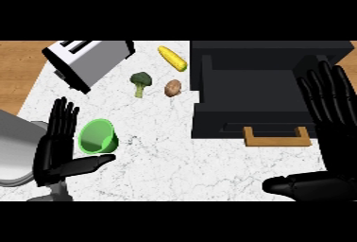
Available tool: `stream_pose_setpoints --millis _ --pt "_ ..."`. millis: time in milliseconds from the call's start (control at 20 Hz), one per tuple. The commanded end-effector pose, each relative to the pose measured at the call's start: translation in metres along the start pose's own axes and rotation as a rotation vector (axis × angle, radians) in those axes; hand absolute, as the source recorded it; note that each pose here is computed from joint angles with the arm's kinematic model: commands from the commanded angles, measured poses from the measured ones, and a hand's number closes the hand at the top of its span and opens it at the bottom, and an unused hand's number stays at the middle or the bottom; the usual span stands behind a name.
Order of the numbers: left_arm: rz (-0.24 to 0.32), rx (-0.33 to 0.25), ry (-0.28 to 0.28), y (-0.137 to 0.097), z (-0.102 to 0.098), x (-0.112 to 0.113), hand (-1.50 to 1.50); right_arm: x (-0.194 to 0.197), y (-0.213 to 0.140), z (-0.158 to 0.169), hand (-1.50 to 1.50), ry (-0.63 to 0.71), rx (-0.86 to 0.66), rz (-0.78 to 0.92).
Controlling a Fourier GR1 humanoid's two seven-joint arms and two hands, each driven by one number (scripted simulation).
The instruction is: Pick up the cup, place it into the drawer and close the drawer
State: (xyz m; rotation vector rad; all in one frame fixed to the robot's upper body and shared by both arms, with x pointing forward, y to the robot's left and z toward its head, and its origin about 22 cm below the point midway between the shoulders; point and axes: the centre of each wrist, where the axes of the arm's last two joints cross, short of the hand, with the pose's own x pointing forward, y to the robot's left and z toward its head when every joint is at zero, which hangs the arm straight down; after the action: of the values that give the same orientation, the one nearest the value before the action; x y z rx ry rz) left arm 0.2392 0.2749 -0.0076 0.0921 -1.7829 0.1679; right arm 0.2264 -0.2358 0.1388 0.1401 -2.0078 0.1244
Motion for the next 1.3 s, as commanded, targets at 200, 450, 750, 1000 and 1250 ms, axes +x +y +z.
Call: stream_pose_setpoints --millis 200,450,750,1000,1250 --pt "0.003 0.013 0.029 0.046 -0.002 -0.025 -1.5 0.001 0.002 -0.01 -1.5 0.001 -0.011 -0.011" --pt "-0.017 0.015 0.065 0.023 -0.005 -0.038 -1.5 0.011 -0.003 0.006 -1.5 -0.005 0.006 0.006" --pt "-0.008 0.048 0.081 0.047 0.015 -0.081 -1.5 -0.006 -0.011 -0.001 -1.5 -0.011 -0.005 -0.014" --pt "0.008 0.063 0.051 0.073 0.021 -0.087 -1.5 -0.002 0.007 -0.001 -1.5 -0.003 0.019 -0.014" --pt "-0.006 0.049 0.081 0.03 0.019 -0.107 -1.5 0.021 0.005 -0.002 -1.5 0.014 0.026 0.016"
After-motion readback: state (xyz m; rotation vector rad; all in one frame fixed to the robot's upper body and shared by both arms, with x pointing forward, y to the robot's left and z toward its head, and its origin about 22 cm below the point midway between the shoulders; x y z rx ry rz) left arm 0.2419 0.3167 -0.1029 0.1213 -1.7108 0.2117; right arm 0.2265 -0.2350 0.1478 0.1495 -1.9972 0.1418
